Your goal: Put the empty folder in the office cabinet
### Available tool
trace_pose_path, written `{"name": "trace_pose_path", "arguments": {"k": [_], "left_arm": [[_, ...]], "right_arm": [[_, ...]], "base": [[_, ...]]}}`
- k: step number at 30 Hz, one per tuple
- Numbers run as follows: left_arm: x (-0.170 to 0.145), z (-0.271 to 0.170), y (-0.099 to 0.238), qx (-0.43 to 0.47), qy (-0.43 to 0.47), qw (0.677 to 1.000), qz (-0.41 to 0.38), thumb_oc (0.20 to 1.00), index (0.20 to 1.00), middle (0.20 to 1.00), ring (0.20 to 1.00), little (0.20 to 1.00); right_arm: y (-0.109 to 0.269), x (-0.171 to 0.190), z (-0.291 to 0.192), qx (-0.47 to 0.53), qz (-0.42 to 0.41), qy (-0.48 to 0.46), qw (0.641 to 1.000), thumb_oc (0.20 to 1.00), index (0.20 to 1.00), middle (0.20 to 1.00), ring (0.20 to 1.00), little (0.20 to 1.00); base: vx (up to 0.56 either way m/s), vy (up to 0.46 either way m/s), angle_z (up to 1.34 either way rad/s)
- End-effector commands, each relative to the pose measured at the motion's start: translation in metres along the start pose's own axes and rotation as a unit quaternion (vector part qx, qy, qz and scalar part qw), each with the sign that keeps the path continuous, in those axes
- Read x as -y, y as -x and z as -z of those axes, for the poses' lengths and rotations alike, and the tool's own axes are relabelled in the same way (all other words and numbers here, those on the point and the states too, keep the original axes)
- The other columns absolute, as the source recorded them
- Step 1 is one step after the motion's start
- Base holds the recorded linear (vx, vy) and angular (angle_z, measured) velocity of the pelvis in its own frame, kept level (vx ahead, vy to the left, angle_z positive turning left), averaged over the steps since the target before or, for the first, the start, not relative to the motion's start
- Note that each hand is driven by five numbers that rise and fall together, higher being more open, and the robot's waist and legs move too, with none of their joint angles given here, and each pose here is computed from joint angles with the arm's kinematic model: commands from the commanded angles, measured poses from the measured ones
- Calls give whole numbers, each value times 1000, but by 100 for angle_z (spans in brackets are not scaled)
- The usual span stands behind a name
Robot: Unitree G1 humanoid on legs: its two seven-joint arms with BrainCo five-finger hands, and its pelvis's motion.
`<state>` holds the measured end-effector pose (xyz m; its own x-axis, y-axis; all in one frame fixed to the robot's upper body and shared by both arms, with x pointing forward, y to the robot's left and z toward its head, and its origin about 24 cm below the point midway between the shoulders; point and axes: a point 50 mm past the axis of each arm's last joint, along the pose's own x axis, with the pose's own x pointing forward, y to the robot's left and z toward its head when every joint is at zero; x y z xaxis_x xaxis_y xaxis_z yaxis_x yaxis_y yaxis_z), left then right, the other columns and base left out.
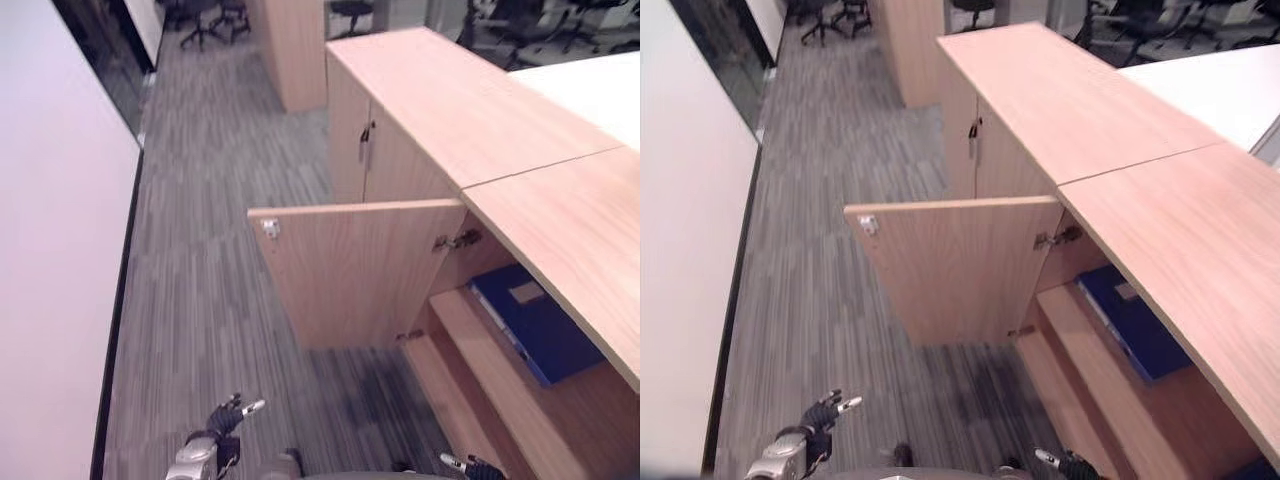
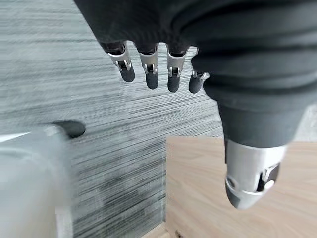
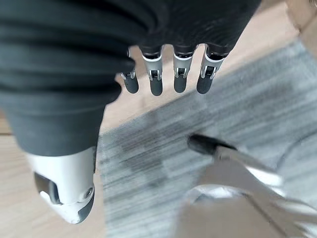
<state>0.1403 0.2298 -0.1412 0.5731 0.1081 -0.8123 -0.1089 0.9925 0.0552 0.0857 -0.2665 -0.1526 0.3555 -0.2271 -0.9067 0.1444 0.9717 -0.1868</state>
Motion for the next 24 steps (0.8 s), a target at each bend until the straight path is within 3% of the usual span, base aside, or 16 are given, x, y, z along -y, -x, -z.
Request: {"name": "trace_pose_path", "arguments": {"k": [1,2,11,15,24], "left_arm": [[-7,-38,-4,77,12,997,-9,1000,1000,1000,1000,1000],[-19,-59,-4,113,36,993,-28,1000,1000,1000,1000,1000],[-71,-114,7,188,40,976,-101,1000,1000,1000,1000,1000],[-123,-159,26,223,24,960,-166,1000,1000,1000,1000,1000],[-157,-223,58,298,17,931,-208,1000,1000,1000,1000,1000]], "right_arm": [[0,11,-9,19,18,-16,1000,1000,1000,1000,1000,1000],[-2,13,-24,38,20,-16,999,1000,1000,1000,1000,1000],[-3,-7,-23,40,-15,-21,999,1000,1000,1000,1000,1000],[-2,-22,-14,31,-47,13,998,1000,1000,1000,1000,1000],[0,-26,-7,26,-61,16,998,1000,1000,1000,1000,1000]], "base": [[304,221,-17],[293,242,-15],[157,178,-57],[87,143,-41],[44,77,-32]]}}
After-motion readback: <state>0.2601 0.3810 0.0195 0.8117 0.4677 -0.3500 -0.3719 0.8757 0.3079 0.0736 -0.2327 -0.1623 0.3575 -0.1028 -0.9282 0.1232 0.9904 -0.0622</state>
